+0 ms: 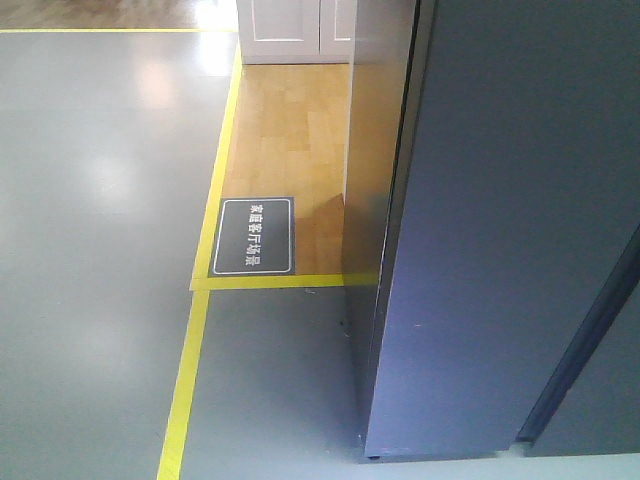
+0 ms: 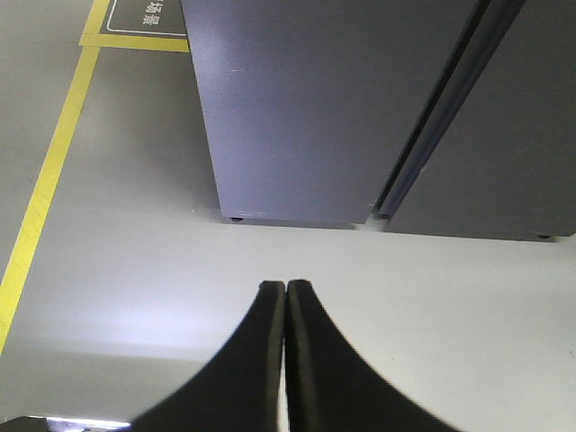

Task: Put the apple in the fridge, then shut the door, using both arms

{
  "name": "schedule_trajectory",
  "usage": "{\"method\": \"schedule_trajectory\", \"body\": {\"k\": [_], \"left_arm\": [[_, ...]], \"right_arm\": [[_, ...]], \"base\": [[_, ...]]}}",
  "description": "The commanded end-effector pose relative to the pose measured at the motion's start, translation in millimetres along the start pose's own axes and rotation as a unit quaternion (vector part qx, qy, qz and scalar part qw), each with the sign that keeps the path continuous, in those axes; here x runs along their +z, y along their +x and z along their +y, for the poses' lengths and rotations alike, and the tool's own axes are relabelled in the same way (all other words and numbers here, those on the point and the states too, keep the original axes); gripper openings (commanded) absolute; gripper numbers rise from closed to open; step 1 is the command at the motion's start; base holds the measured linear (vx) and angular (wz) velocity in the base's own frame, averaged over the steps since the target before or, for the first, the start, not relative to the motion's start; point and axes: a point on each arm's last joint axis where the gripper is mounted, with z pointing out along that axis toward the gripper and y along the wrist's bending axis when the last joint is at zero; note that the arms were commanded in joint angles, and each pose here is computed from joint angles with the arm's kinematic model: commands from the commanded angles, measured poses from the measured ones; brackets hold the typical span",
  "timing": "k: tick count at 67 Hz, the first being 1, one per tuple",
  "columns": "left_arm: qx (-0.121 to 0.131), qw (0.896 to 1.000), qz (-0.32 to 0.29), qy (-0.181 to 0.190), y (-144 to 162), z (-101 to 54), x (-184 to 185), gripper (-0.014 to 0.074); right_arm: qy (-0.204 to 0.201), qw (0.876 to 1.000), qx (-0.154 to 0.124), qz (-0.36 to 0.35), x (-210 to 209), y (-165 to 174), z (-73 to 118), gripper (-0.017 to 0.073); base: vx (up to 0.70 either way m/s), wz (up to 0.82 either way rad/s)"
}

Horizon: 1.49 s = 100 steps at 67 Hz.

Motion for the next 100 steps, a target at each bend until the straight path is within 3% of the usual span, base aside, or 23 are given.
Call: {"method": "schedule_trajectory", "body": {"k": [1, 35, 40, 46, 54, 60, 71, 83, 85, 91, 100], "left_arm": [[-0.007, 0.999, -0.052, 0.004, -13, -1.1, -2, -0.0006], [-0.007, 0.999, -0.052, 0.004, -13, -1.1, -2, -0.0006], [-0.007, 0.999, -0.052, 0.004, -13, -1.1, -2, -0.0006], [-0.007, 0.999, -0.051, 0.004, -13, -1.1, -2, -0.0006], [-0.007, 0.999, -0.051, 0.004, -13, -1.1, -2, -0.0006], [-0.007, 0.999, -0.051, 0.004, -13, -1.1, -2, -0.0006], [-0.007, 0.999, -0.051, 0.004, -13, -1.1, -2, -0.0006], [-0.007, 0.999, -0.050, 0.004, -12, -1.1, -2, -0.0006], [-0.007, 0.999, -0.050, 0.004, -12, -1.1, -2, -0.0006], [-0.007, 0.999, -0.049, 0.004, -12, -1.1, -2, -0.0006], [-0.007, 0.999, -0.048, 0.004, -12, -1.1, -2, -0.0006]], "right_arm": [[0.003, 0.999, -0.004, -0.033, -3, -10, -0.7, -0.0003], [0.005, 0.999, -0.006, -0.034, -3, -10, -1.1, -0.0003], [0.016, 0.997, -0.008, -0.080, -5, -16, -2.9, -0.0003], [0.010, 0.981, -0.004, -0.194, -6, -27, -1.1, -0.0003], [0.017, 0.949, 0.000, -0.314, 1, -28, 0.3, -0.0003], [0.023, 0.931, 0.001, -0.364, 20, -18, 1.5, -0.0003], [0.022, 0.911, 0.018, -0.412, 51, 6, 3.4, -0.0003], [0.016, 0.895, 0.026, -0.446, 78, 23, 4.6, -0.0003], [0.015, 0.899, 0.031, -0.437, 78, 23, 4.5, -0.0003], [0.009, 0.895, 0.045, -0.445, 77, 23, 4.3, -0.0003], [0.011, 0.896, 0.040, -0.442, 78, 23, 4.4, -0.0003]], "base": [[0.00, 0.00], [0.00, 0.00], [0.00, 0.00], [0.00, 0.00], [0.00, 0.00], [0.00, 0.00], [0.00, 0.00], [0.00, 0.00], [0.00, 0.00], [0.00, 0.00], [0.00, 0.00]]}}
